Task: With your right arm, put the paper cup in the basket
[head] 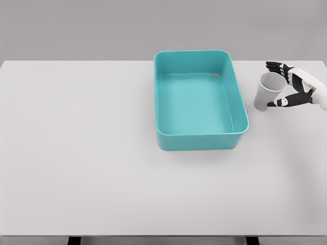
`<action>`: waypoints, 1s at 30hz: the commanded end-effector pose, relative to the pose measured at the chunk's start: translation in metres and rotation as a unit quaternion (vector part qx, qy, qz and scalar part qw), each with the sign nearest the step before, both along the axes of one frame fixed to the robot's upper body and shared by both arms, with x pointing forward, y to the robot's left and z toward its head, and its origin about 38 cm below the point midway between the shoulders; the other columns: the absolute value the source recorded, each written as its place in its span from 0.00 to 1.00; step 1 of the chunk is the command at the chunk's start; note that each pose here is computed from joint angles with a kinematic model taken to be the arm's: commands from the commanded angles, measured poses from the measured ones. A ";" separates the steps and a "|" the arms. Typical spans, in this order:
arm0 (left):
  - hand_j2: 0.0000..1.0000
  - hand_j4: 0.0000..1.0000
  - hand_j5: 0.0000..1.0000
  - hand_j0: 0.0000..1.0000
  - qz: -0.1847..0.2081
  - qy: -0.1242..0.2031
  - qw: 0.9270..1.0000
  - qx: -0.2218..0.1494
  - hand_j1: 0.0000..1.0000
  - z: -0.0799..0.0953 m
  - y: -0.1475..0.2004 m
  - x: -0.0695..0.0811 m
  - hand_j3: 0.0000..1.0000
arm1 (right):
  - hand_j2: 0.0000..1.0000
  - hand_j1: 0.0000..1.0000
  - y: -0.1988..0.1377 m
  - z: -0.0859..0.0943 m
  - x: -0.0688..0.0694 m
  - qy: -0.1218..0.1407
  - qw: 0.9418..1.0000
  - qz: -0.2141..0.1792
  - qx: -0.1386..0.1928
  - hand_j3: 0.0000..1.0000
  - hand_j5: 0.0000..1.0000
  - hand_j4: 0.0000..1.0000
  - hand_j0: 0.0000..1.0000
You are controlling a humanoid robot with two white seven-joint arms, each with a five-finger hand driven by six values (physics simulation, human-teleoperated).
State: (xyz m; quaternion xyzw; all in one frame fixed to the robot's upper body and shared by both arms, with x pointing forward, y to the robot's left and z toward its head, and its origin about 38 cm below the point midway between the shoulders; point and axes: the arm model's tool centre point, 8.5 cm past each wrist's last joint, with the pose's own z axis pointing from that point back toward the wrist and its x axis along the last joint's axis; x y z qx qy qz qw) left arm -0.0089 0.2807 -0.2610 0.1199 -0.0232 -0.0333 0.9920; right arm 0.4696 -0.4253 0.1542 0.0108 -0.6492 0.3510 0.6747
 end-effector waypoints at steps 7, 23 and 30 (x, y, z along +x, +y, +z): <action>1.00 1.00 1.00 1.00 0.000 0.000 1.000 0.000 1.00 0.000 0.000 0.000 1.00 | 1.00 1.00 0.003 -0.003 -0.001 0.004 1.000 0.006 -0.005 1.00 1.00 1.00 1.00; 1.00 1.00 1.00 1.00 0.000 0.000 1.000 0.000 1.00 0.000 0.000 0.000 1.00 | 0.84 0.84 0.003 -0.002 0.000 0.003 1.000 0.009 -0.013 0.84 0.84 0.84 0.84; 1.00 1.00 1.00 1.00 0.000 0.000 1.000 0.000 1.00 0.000 0.000 0.000 1.00 | 0.85 0.85 0.004 0.007 0.001 -0.011 1.000 0.014 -0.015 0.85 0.85 0.85 0.85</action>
